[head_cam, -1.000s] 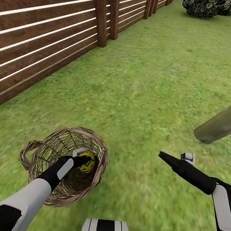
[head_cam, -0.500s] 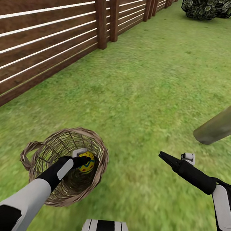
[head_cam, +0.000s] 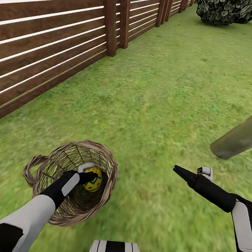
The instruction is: Take the three Easter eggs out of the wicker basket on the lawn in the garden, then place them on the lawn next to a single tree (choose any tree) so that all three eggs are next to the same tree and none are left in the basket.
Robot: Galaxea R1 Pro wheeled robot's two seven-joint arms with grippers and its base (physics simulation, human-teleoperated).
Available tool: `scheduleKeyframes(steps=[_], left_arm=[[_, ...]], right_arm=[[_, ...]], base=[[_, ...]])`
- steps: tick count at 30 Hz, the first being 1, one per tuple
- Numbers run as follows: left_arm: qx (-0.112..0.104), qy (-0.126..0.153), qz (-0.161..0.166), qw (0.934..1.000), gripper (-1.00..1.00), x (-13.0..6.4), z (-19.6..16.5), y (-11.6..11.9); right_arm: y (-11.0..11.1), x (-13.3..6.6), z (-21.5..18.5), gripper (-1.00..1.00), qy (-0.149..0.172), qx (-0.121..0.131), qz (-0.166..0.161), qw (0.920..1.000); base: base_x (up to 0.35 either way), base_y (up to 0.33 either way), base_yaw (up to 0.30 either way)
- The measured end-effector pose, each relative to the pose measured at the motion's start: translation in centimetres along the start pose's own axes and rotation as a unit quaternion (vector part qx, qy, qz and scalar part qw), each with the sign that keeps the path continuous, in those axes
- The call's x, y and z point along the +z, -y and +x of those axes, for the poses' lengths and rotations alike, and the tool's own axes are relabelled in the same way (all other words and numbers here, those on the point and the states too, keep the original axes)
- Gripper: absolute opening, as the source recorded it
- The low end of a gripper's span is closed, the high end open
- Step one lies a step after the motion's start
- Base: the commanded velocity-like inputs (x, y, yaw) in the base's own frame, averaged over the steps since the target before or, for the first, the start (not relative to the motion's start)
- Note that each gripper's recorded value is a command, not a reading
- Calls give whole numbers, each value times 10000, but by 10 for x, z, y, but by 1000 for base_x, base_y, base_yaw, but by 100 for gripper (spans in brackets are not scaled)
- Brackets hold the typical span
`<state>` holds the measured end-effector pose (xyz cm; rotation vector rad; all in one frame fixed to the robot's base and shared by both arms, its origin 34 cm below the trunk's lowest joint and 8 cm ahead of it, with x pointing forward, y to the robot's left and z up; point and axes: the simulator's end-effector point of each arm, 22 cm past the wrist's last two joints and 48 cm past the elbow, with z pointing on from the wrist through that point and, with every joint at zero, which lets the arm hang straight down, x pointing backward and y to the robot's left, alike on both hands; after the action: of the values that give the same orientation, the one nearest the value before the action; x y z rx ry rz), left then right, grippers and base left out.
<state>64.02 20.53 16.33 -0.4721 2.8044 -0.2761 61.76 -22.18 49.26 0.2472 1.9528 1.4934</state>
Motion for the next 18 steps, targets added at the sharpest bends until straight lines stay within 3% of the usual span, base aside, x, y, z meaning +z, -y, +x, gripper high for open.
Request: scheduleKeyframes(steps=[18], left_arm=[[212, -604, -396, 9972, -100, -37, 7, -13]], right_arm=[[-38, -6, -15, 100, 123, -291, -193, 9993]], base=[[0, 0, 0]])
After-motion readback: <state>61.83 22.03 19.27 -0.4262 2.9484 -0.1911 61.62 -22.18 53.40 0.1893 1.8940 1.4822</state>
